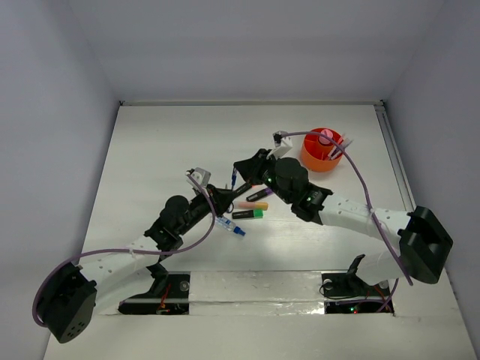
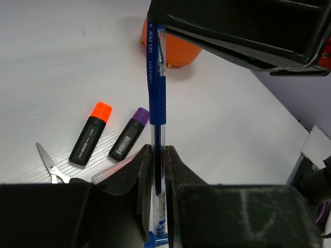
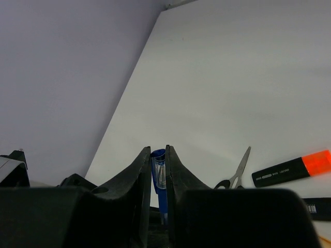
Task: Sort the stationery into containers
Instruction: Close the pen cap on the pen.
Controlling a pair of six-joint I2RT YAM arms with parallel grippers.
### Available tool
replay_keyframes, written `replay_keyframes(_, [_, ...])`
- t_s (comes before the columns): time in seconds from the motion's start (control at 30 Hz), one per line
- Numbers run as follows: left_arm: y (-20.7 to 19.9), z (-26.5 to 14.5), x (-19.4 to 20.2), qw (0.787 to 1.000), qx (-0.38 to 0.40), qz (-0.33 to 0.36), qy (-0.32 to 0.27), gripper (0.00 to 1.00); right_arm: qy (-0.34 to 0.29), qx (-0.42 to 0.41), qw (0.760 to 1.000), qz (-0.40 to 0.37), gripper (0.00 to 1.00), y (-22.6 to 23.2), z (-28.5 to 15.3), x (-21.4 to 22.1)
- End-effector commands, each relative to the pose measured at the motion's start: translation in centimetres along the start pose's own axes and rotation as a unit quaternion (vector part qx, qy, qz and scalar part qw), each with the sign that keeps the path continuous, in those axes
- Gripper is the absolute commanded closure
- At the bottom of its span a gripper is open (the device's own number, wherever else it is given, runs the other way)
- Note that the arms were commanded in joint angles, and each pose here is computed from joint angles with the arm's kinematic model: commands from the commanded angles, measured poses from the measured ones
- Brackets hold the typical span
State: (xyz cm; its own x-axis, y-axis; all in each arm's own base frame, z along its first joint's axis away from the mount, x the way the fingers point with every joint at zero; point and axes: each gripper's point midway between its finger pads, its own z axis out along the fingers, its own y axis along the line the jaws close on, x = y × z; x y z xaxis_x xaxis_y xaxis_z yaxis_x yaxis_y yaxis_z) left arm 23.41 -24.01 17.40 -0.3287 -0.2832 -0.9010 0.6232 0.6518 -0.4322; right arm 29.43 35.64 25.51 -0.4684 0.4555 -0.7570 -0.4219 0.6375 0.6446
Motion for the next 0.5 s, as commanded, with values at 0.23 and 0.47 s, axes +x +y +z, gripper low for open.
replay_keyframes(0.23, [-0.6, -0.2, -3.6, 0.998, 0.003, 0.002, -0.063, 1.00, -0.009, -0.017, 1.000, -0.017, 1.00, 1.7, 0.0, 0.7])
replay_keyframes(0.47, [-0.3, -0.2, -3.9, 0.998, -0.002, 0.008, -0.065, 1.00, 0.023, -0.002, 0.998, -0.060, 1.00, 1.6, 0.0, 2.4])
